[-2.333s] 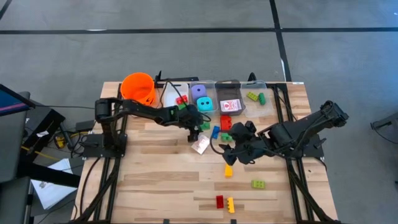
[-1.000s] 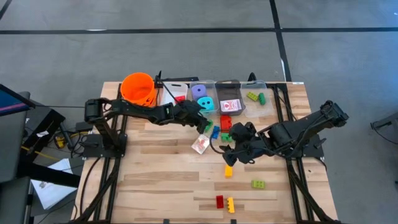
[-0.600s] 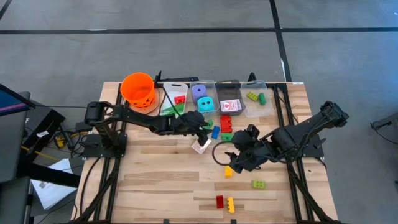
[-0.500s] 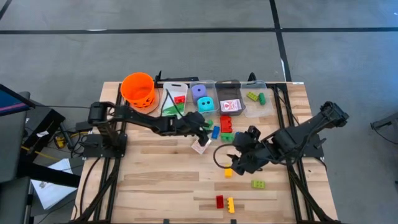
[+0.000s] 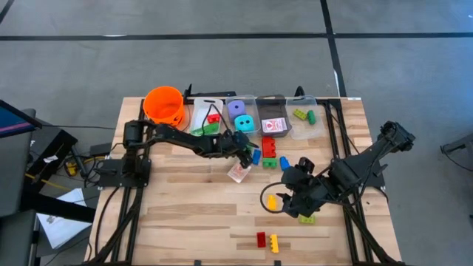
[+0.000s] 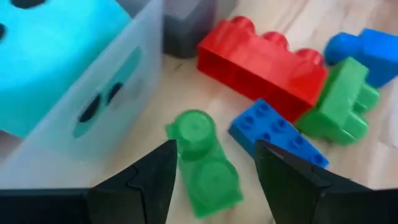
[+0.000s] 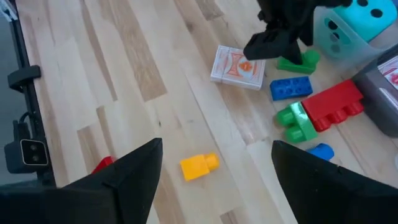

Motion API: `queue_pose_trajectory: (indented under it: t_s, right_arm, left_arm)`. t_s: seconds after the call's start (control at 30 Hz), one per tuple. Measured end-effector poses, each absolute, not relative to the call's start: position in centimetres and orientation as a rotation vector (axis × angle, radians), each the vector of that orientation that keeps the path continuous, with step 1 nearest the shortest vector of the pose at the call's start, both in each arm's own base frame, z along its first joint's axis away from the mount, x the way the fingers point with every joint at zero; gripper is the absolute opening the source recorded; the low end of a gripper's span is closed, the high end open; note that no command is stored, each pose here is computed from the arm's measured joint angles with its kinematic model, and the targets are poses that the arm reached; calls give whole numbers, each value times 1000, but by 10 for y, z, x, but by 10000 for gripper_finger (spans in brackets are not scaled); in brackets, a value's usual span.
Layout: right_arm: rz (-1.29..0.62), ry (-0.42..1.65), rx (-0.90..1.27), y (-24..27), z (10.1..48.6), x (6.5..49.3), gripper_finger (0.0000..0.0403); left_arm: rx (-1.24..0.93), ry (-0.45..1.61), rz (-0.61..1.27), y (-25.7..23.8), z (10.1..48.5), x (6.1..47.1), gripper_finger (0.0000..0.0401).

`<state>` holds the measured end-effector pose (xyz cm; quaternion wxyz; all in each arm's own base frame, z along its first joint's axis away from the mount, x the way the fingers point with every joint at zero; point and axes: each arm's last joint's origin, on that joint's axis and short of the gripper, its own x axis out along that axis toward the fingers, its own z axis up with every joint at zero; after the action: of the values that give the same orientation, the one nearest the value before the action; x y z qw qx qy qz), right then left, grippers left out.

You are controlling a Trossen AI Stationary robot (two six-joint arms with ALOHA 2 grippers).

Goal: Pick & Place Toys
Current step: Put the 2 stud green game piece into the white bin

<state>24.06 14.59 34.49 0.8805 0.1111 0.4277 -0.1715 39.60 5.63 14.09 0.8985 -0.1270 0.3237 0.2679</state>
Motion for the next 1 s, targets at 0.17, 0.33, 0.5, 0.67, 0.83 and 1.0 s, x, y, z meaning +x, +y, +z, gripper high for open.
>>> queue_pose_trajectory:
  t_s: [0.17,0.33,0.5,0.67,0.83,1.0]
  right_arm:
    - [-375,891,239,143,345,242,295]
    - [-396,888,244,137,345,245,295]
    - [-427,885,258,129,345,250,295]
    - [-459,881,273,120,345,254,295]
    - [-490,877,288,112,345,258,295]
    - [-513,873,299,105,345,261,295]
  left_arm:
    - [-273,676,572,67,136,396,208]
    - [-295,706,528,65,122,399,208]
    - [-259,749,509,56,109,401,207]
    - [-177,794,470,52,108,398,186]
    - [-175,799,442,53,109,398,131]
    - [-201,789,394,47,116,398,131]
